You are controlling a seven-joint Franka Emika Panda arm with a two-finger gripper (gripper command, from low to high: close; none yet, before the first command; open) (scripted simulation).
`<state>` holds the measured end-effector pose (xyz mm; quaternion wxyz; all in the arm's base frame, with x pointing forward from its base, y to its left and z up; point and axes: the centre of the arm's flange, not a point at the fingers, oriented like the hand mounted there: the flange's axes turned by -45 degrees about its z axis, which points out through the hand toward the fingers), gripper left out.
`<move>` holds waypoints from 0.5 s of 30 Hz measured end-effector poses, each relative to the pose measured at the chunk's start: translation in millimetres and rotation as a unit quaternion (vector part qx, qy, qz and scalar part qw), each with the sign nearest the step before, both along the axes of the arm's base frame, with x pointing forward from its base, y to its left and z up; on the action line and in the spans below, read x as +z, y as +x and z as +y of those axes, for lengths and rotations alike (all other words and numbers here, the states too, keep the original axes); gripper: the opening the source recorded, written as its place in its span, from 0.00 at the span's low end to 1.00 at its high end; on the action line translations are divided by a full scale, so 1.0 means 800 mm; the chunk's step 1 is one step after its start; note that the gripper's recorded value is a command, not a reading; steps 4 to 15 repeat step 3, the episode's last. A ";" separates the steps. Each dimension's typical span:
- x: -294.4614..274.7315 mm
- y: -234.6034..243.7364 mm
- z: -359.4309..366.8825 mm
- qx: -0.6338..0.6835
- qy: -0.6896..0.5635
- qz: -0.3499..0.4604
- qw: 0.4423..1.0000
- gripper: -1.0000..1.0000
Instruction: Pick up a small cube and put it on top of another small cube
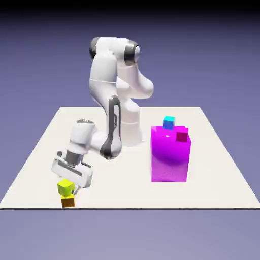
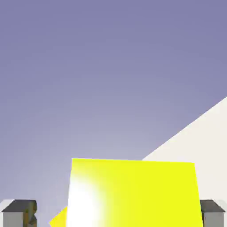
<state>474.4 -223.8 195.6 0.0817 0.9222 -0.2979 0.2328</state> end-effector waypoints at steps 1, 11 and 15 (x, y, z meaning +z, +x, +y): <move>0.012 -0.003 0.003 0.000 0.000 0.000 1.000 1.00; 0.034 -0.011 0.008 -0.001 0.003 -0.001 1.000 1.00; 0.034 -0.011 0.008 -0.001 0.003 -0.001 1.000 1.00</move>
